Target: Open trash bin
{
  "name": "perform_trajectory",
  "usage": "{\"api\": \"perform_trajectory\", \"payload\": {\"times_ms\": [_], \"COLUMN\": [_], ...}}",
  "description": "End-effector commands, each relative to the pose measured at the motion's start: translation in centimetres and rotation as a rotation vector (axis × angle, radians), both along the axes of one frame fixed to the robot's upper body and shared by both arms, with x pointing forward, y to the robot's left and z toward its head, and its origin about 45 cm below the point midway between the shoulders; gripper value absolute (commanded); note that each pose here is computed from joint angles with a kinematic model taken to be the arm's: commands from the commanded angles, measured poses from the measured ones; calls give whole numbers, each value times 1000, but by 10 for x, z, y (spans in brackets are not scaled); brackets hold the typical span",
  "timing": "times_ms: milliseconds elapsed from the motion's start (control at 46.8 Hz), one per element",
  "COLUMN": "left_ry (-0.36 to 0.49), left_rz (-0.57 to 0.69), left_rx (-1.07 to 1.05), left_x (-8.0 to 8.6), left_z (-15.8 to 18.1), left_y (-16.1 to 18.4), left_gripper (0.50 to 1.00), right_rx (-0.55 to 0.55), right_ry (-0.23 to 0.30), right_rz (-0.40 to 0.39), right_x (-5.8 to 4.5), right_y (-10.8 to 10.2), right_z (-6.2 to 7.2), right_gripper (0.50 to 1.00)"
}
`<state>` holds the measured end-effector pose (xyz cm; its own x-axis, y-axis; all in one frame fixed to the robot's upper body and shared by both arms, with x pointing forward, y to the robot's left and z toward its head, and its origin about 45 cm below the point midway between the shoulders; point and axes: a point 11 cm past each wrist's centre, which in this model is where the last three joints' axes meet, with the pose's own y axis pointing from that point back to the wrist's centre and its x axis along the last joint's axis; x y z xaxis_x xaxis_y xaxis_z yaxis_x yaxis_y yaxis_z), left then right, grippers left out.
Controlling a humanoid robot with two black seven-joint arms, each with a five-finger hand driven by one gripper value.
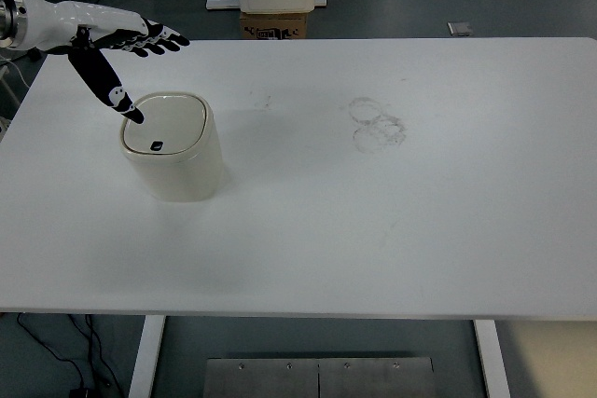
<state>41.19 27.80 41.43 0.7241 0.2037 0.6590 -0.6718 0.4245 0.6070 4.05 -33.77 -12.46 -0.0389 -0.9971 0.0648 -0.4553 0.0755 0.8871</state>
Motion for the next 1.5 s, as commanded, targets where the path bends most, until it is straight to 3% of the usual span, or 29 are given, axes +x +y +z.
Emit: {"api": "perform_trajectory", "payload": {"times_ms": [0,321,1068,1474], "left_ry": [6,154,167,217], "left_rz": [20,67,36,32], "left_rx": [-18,32,30,38], "left_x": [-2,-15,-18,-28], "left_z": [3,-56,-61,-82], "left_y": [8,31,20,22], "left_gripper": [1000,1000,1000,1000], "right_rx": [0,0,1,0], "right_ry": [1,1,1,1], "right_rz": [0,0,0,0], "right_x": [0,0,0,0], "right_y": [0,0,0,0], "right_z": [0,0,0,0], "right_gripper": [991,991,991,991]}}
